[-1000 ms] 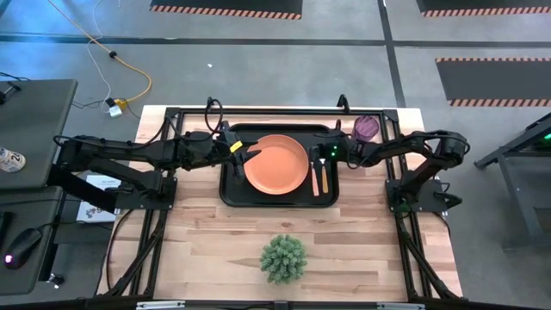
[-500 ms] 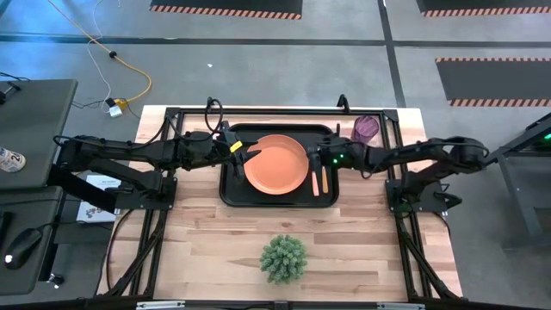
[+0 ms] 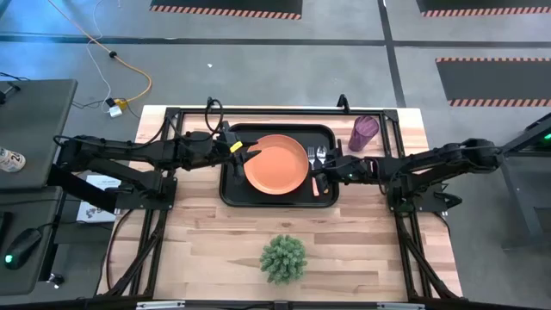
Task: Pick and place plate/cup/fork/spoon on tray
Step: Put the purple cup on the black tray
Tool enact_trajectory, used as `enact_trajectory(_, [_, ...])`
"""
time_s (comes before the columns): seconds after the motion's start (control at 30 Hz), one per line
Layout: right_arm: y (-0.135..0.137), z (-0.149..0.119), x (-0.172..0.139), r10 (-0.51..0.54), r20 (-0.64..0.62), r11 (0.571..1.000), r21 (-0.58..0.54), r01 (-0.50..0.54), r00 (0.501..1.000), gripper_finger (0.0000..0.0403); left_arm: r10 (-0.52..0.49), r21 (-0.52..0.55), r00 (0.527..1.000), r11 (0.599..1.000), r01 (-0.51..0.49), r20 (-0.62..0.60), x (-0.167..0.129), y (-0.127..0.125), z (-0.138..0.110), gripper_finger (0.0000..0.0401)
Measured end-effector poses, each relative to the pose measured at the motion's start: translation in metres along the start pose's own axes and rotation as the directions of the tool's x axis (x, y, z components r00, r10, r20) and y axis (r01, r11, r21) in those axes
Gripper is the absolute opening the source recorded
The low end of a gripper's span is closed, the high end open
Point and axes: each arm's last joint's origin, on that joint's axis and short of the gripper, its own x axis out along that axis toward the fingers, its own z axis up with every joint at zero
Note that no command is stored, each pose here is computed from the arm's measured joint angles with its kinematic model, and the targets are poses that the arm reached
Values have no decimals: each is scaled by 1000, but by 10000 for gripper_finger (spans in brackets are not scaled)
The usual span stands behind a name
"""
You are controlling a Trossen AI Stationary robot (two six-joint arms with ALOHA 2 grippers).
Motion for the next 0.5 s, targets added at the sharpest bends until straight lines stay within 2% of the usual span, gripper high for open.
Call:
enact_trajectory(0.2, [9, 4, -17, 72, 35, 996, -57, -70, 997, 55, 1, 4, 1000, 1000, -1, -9, 0, 0, -1, 129])
enact_trajectory(0.37, [13, 14, -36, 127, 91, 988, -100, -118, 988, 55, 2, 33, 1000, 999, -2, -12, -16, 5, 3, 129])
enact_trajectory(0.5, [21, 30, -55, 101, 126, 981, -176, -78, 987, 55, 12, 30, 1000, 999, -12, 13, -34, 11, 9, 129])
